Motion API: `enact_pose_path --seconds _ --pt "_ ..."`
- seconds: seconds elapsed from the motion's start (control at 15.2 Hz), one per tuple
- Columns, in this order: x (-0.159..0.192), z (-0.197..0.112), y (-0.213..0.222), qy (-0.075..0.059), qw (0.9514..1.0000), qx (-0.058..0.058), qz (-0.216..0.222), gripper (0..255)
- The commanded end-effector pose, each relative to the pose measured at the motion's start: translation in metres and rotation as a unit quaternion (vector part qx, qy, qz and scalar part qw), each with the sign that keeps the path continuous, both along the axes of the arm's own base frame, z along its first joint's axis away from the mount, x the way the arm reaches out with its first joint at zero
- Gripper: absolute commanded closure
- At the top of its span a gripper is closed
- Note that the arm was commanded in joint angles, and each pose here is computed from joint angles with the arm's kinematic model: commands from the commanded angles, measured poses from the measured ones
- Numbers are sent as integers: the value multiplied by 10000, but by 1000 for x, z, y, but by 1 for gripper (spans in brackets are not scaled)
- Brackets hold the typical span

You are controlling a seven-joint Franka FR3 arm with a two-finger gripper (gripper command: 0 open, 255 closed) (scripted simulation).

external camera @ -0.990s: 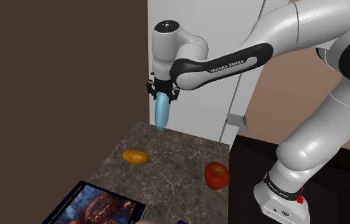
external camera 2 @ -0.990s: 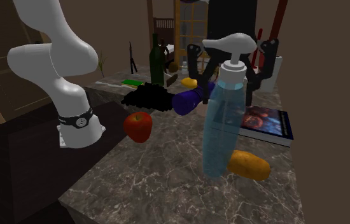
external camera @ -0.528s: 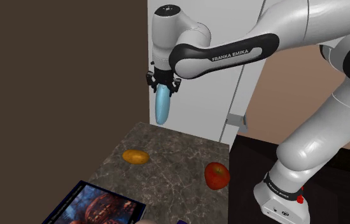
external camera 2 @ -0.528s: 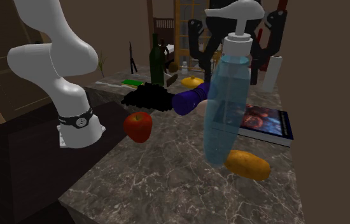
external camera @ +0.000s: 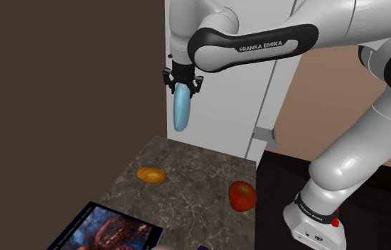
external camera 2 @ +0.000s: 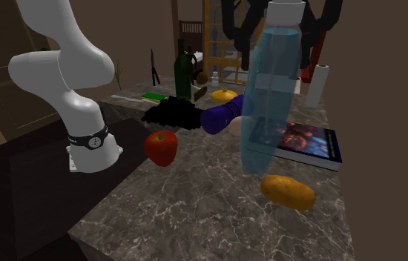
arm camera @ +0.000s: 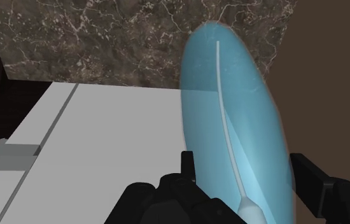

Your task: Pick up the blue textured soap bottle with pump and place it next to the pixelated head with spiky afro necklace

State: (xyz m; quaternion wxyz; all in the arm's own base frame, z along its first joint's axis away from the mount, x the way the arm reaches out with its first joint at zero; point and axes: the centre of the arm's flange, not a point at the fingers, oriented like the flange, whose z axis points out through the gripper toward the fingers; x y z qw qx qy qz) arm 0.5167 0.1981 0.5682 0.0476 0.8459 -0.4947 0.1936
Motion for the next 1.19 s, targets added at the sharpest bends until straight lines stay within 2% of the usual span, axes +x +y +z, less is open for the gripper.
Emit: enact_pose_path --seconds 0.0,1.12 --pt "-1 11 0 -1 10000 0 0 255" --pt "-1 101 0 -1 10000 0 0 255"
